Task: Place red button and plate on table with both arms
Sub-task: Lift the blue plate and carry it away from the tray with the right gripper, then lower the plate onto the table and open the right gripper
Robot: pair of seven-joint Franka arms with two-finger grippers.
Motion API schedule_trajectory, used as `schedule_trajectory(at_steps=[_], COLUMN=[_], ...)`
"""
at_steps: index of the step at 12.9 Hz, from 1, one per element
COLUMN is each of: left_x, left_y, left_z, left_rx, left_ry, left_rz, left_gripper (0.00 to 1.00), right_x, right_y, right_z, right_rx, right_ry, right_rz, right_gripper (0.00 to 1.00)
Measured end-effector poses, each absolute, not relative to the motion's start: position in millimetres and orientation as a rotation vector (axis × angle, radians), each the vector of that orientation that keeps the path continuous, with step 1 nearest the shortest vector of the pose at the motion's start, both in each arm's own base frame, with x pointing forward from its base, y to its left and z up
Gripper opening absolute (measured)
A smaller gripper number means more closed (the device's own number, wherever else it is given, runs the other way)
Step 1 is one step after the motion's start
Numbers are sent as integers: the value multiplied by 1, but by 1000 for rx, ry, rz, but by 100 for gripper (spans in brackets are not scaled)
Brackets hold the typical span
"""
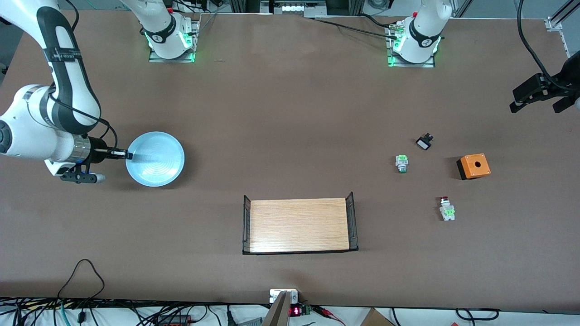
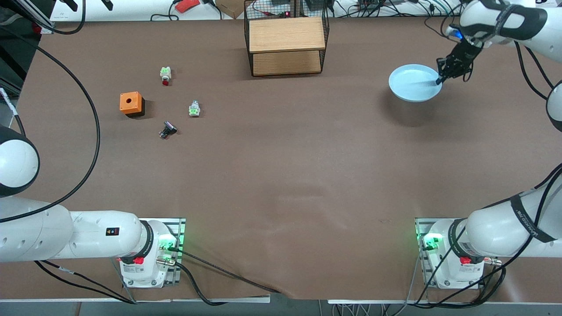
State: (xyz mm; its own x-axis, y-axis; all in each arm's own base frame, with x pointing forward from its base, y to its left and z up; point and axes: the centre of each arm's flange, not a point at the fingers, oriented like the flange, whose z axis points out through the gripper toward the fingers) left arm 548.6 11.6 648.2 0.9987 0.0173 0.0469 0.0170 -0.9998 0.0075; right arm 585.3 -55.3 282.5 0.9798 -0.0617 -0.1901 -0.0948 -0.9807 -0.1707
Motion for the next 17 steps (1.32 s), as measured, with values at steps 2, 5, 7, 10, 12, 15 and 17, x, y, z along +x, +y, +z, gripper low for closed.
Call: schedule_trajectory(at_steps=[2, 5, 7, 10, 12, 15, 17], left_x=[549, 549, 549, 549, 549, 549, 549], left_y=[12, 12, 12, 12, 12, 12, 12], left_z=[648, 648, 648, 648, 648, 648, 648], left_rx=[3134, 3134, 3134, 3134, 3134, 3134, 3134], left_ry=[27, 26, 26, 26, 26, 26, 26], left_rz=[74, 74, 74, 74, 74, 74, 74], left_gripper=[100, 100, 100, 100, 100, 100, 100], right_x=[569, 550, 539, 529, 531, 547, 565], right_y=[-69, -78, -81, -82, -82, -67, -45], right_z=[254, 229, 217, 206, 210, 243, 276], right_rx=[-2973, -2993, -3004, -3007, -3001, -2970, -2961], right_ry=[56, 36, 47, 65, 103, 203, 235], right_rz=[191, 149, 133, 138, 135, 177, 161], right_gripper=[2, 2, 2, 7, 30, 62, 85])
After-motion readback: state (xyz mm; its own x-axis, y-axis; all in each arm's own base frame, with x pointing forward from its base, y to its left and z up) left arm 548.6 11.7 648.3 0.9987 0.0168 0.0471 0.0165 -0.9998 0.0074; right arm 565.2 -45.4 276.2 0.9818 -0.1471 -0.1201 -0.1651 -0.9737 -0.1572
